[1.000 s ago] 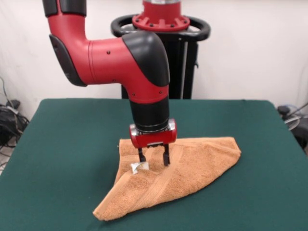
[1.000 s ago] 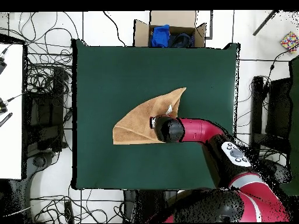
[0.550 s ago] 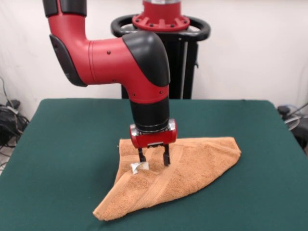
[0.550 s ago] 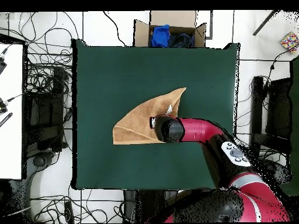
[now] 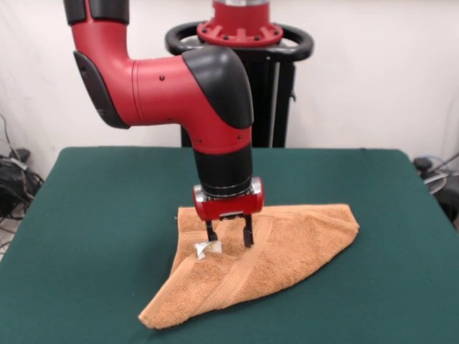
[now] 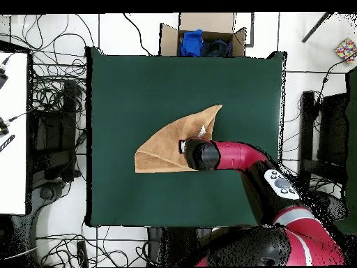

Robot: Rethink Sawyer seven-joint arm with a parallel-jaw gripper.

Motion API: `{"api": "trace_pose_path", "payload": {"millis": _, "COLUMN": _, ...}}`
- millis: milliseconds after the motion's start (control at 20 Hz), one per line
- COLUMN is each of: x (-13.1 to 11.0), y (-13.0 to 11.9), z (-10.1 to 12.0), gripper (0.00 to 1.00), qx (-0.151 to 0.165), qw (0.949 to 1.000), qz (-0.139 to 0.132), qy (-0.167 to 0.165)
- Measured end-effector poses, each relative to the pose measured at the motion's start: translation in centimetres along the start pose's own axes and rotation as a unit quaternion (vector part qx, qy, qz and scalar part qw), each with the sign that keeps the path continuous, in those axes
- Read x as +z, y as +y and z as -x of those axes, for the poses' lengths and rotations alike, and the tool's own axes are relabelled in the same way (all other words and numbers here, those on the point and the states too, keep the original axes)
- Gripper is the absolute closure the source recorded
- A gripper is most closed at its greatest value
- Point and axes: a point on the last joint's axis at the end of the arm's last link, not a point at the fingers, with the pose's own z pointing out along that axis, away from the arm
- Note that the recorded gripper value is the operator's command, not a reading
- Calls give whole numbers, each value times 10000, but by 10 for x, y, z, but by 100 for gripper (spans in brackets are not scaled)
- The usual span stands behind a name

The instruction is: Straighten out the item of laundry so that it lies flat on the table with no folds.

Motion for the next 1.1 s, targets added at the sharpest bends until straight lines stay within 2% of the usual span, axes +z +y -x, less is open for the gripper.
{"api": "trace_pose_path", "payload": {"millis": 50, "x": 0, "y": 0, "z": 0, "gripper": 0, "qx": 0, "qw": 10000, "qz": -1, "qy": -1}}
{"api": "trace_pose_path", "payload": {"millis": 100, "x": 0, "y": 0, "z": 0, "gripper": 100, "qx": 1, "qw": 10000, "qz": -2, "qy": -1}}
{"api": "trace_pose_path", "payload": {"millis": 1100, "x": -3, "y": 9, "z": 5, "gripper": 100, "qx": -99, "qw": 9999, "qz": -25, "qy": -24}}
